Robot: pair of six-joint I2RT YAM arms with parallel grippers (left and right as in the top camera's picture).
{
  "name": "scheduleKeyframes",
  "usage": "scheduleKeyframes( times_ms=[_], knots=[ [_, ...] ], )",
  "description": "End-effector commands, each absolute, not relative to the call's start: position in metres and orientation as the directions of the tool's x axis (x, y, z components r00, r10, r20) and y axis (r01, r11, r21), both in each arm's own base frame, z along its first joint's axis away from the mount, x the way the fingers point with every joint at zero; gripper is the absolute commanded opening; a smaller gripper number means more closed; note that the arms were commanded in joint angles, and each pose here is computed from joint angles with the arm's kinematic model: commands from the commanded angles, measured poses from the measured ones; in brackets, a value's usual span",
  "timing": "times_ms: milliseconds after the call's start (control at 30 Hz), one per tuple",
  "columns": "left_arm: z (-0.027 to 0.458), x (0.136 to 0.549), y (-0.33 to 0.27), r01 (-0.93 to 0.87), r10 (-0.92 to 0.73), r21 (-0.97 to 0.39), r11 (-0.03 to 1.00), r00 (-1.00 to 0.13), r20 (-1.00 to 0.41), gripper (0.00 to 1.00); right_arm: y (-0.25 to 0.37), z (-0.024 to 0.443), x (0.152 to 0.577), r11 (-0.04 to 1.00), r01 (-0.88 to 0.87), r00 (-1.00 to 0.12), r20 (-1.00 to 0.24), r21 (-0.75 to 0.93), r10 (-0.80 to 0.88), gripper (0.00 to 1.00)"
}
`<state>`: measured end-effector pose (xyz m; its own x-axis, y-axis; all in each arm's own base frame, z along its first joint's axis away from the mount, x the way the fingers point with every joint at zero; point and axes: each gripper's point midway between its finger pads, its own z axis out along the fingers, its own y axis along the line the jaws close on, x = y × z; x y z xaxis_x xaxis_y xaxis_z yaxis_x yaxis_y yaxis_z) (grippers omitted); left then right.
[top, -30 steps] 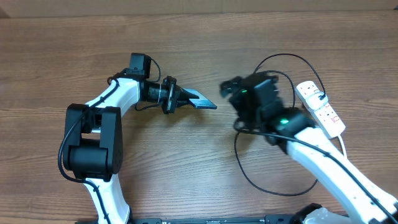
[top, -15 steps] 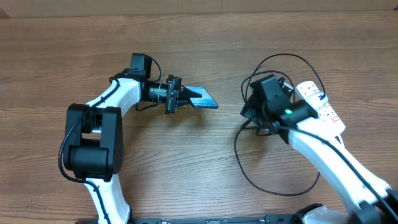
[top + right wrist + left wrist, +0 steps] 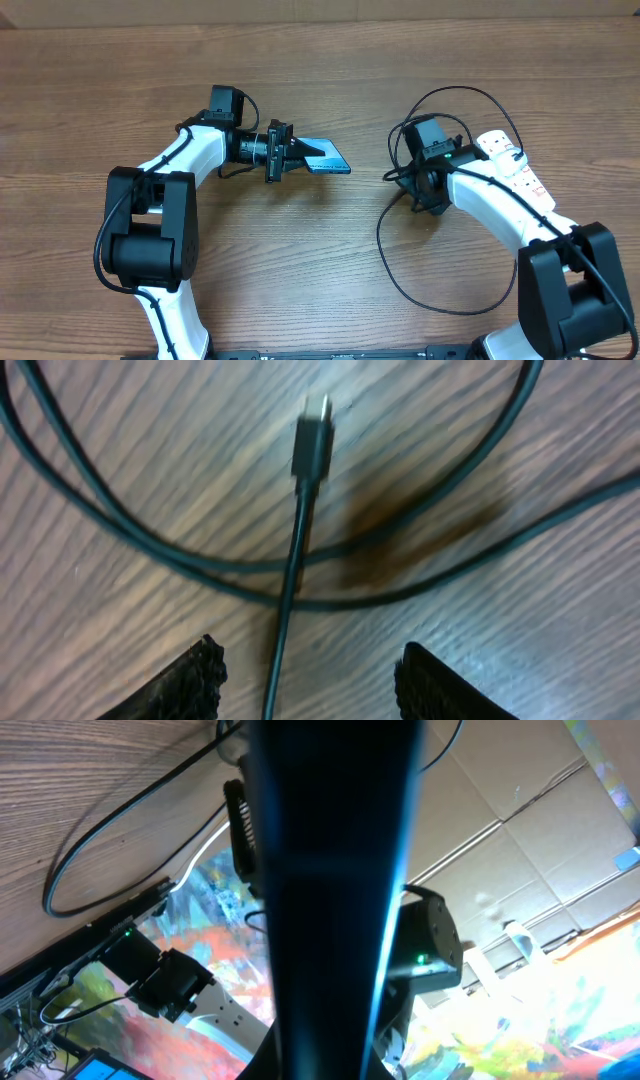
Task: Plug charger to phone and switch on socket
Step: 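Release the phone from the right gripper and move right toward the cable, then grasp the black USB-C cable near its plug with the right gripper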
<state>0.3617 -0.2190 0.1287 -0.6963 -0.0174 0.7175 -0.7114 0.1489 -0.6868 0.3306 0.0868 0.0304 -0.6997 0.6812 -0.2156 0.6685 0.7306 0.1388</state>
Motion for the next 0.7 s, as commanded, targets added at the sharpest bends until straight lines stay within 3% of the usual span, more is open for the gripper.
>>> scheduleKeyframes(
  times_ms=[0,200,400,667],
  knots=[
    [0.139,0.358,-0.22,-0.689,0.043,-0.714,0.12,-0.715,0.698,0.04,0.082,0.03,0.34,0.71,0.684,-0.676,-0.22,0.17,0.703,0.55],
    [0.139,0.358,-0.22,-0.689,0.043,-0.714,0.121,-0.715,0.698,0.04,0.086,0.03,0.343,0.702,0.684,-0.673,-0.197,0.201,0.713,0.45],
    [0.139,0.358,-0.22,-0.69,0.041,-0.714,0.122,-0.715,0.698,0.04,0.097,0.023,0.337,0.726,0.663,-0.702,-0.185,0.183,0.688,0.44],
    [0.139,0.358,-0.22,-0.69,0.043,-0.714,0.12,-0.715,0.698,0.04,0.1,-0.001,0.325,0.733,0.67,-0.722,-0.122,0.123,0.681,0.34]
  ],
)
